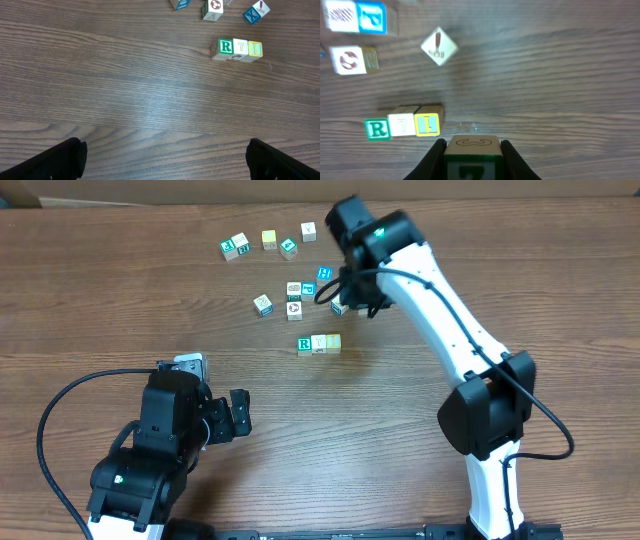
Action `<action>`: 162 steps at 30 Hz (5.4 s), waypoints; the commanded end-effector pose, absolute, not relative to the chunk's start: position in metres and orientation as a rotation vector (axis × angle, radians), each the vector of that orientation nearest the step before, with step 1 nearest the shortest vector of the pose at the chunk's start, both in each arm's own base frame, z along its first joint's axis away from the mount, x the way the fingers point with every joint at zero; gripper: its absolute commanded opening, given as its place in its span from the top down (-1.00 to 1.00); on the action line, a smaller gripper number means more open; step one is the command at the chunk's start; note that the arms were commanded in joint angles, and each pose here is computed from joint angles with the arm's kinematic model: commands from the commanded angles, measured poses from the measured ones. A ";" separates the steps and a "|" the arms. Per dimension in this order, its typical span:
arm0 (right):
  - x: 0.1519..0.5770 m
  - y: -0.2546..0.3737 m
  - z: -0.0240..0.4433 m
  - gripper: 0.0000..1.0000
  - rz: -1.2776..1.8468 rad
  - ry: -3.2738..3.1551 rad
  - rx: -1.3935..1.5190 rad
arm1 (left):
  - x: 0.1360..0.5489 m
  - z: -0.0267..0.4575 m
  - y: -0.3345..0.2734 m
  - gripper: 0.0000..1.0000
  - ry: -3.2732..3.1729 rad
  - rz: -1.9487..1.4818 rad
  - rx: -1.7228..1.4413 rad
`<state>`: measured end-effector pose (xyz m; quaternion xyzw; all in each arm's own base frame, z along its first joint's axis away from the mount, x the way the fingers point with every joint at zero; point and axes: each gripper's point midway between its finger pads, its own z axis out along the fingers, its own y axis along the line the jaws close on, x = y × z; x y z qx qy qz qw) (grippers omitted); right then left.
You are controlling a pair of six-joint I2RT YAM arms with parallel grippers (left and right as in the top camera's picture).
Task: Form a horizontal line
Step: 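Carry the green 7 block left toward the I block, then lower the green 7 block beside the I block, then open the right gripper and raise it off the green 7 block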
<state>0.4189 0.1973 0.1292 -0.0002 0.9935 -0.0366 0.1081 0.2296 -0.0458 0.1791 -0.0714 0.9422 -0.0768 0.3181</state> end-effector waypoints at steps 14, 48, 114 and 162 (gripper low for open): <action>0.397 0.198 0.054 0.92 -0.059 3.030 0.022 | 0.229 0.178 -0.046 -0.99 2.481 -0.213 -0.204; 0.401 0.187 0.082 0.93 0.181 2.748 0.021 | 0.229 0.178 -0.046 -0.99 2.481 -0.213 -0.204; 0.402 0.209 0.008 0.92 0.134 2.830 -0.079 | 0.229 0.178 -0.046 -0.99 2.480 -0.213 -0.204; 0.411 0.213 0.012 0.37 0.153 2.788 -0.074 | 0.229 0.178 -0.046 -0.99 2.481 -0.213 -0.204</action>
